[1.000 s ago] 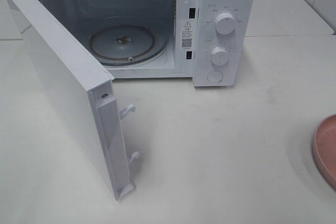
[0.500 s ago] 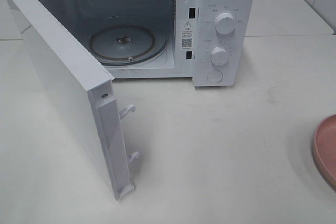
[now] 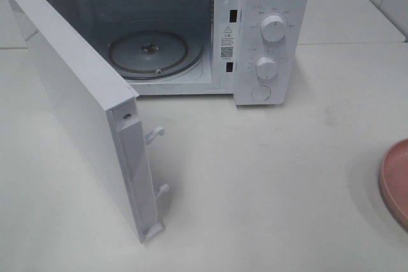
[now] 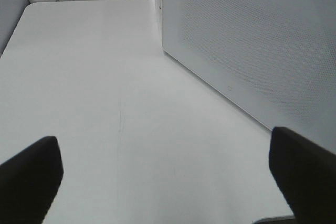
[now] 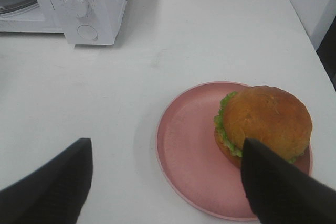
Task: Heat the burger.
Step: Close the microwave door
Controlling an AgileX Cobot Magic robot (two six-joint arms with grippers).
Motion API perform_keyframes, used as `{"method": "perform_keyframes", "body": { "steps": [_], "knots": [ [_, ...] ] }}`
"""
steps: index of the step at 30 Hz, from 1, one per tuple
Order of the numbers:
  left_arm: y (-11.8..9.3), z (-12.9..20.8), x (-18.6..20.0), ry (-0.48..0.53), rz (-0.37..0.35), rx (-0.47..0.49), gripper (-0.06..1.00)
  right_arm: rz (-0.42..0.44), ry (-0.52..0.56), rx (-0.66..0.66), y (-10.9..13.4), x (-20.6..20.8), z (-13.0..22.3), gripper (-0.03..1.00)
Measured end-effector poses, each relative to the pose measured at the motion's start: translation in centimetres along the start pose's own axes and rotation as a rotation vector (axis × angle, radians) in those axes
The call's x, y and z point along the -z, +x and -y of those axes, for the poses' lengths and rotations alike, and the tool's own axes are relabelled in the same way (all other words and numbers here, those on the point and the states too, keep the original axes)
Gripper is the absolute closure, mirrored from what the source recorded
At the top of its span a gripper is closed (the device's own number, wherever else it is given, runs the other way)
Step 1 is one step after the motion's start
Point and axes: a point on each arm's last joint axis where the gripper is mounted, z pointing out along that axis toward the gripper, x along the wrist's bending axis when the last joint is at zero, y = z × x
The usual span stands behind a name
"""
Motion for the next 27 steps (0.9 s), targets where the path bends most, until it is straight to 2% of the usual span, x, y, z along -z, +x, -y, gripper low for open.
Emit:
{"method": "perform_keyframes", "body": {
  "steps": [27],
  "knots": [
    [0.00,0.00,0.00,0.000,0.000,0.000,-0.04,0.000,0.000,0.000,0.00,0.00,0.00,0.21]
  ]
}}
